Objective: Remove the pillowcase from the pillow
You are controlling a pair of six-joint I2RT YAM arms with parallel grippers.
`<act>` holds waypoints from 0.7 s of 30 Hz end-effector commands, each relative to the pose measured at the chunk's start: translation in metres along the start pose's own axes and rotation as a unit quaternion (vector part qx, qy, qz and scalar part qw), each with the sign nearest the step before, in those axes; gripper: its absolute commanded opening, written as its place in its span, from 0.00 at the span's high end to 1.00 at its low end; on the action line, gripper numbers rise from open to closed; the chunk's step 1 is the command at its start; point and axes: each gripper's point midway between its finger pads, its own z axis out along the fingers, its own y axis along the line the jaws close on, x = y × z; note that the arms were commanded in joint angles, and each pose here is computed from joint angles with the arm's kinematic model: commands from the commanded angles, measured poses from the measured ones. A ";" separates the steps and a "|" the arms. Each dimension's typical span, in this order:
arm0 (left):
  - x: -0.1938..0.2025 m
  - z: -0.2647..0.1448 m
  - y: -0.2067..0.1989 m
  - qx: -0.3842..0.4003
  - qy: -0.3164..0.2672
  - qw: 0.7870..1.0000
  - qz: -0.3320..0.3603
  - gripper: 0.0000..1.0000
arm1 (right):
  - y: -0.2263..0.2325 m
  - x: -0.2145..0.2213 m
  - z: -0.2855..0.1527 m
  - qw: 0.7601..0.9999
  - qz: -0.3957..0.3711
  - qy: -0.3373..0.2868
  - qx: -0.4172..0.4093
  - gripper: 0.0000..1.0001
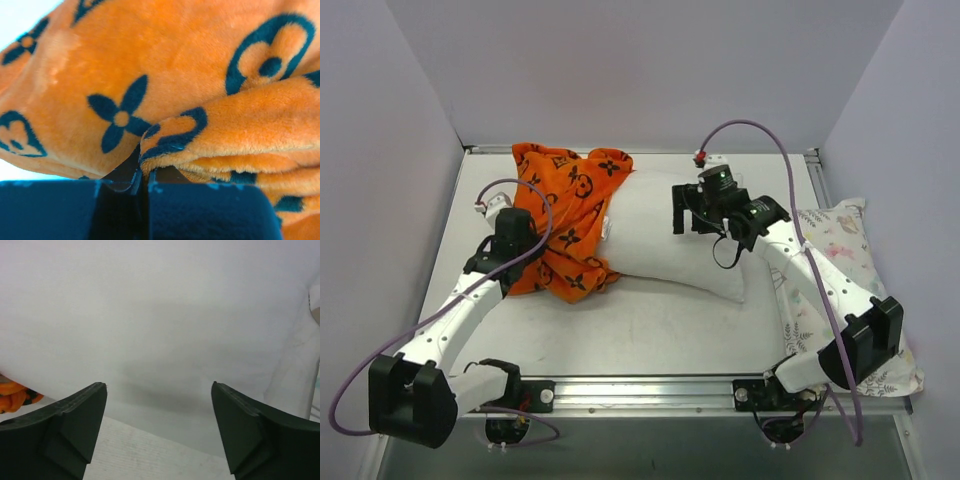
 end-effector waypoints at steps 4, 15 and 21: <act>0.023 0.012 -0.003 0.015 0.026 0.999 0.038 1.00 | 0.066 -0.026 -0.021 0.982 -0.167 -0.083 -0.038 0.00; 0.027 0.007 -0.025 0.063 0.043 0.996 0.051 1.00 | 0.106 0.046 0.103 0.964 -0.261 0.044 -0.021 0.00; 0.013 -0.012 -0.051 0.116 0.041 0.991 0.059 1.00 | 0.086 0.058 0.126 0.968 -0.233 0.089 0.020 0.93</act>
